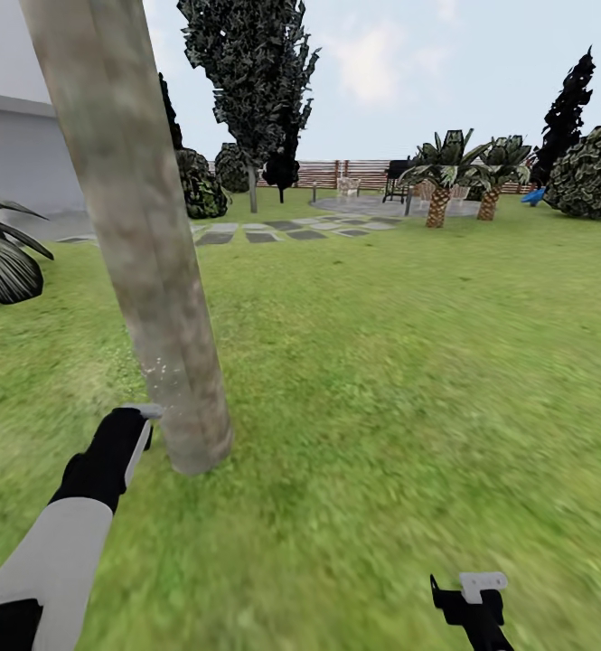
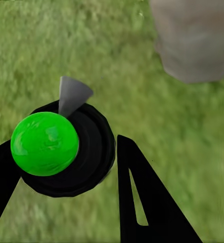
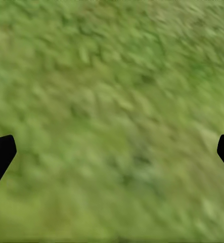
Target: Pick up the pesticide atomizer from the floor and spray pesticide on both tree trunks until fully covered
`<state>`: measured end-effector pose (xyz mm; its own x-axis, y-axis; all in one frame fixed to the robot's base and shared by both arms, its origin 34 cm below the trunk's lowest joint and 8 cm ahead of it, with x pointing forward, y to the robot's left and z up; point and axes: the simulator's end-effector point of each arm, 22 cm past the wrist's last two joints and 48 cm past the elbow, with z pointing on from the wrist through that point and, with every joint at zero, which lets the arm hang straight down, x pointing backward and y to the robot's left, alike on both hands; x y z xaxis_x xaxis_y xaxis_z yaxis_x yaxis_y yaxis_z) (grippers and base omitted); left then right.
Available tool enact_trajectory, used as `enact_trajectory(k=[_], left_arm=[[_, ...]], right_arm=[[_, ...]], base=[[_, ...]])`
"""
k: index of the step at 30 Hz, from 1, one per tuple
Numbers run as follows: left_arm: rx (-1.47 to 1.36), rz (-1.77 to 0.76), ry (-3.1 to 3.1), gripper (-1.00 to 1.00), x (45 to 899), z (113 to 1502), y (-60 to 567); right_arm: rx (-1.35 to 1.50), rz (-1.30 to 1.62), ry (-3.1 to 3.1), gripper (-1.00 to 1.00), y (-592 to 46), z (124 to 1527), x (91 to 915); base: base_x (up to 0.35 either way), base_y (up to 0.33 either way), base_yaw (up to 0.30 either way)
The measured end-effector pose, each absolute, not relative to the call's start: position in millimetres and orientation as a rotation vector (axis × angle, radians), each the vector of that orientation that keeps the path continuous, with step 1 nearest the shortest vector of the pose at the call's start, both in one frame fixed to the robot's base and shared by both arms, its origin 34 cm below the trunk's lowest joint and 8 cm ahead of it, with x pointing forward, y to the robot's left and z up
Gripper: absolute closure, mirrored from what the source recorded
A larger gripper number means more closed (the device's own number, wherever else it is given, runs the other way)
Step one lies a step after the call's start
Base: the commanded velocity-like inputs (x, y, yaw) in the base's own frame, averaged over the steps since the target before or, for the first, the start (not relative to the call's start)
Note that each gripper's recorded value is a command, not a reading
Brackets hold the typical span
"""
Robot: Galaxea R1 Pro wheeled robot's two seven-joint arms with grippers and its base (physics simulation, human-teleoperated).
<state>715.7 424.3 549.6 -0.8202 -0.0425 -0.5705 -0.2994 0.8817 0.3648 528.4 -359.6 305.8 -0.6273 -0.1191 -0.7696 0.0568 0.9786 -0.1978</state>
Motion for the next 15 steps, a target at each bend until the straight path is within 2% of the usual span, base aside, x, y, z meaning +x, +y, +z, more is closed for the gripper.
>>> enact_trajectory(k=[6,15], left_arm=[[-0.244,0.614,2.477,1.00,714.9,550.1,426.5],[-0.246,0.639,2.509,1.00,697.4,532.1,436.2]], right_arm=[[-0.043,-0.254,2.234,-1.00,-359.5,306.0,528.5],[-0.043,-0.253,2.234,-1.00,-358.4,305.9,528.6]], base=[[0.167,-0.200,0.020],[0.156,-0.242,0.247]])
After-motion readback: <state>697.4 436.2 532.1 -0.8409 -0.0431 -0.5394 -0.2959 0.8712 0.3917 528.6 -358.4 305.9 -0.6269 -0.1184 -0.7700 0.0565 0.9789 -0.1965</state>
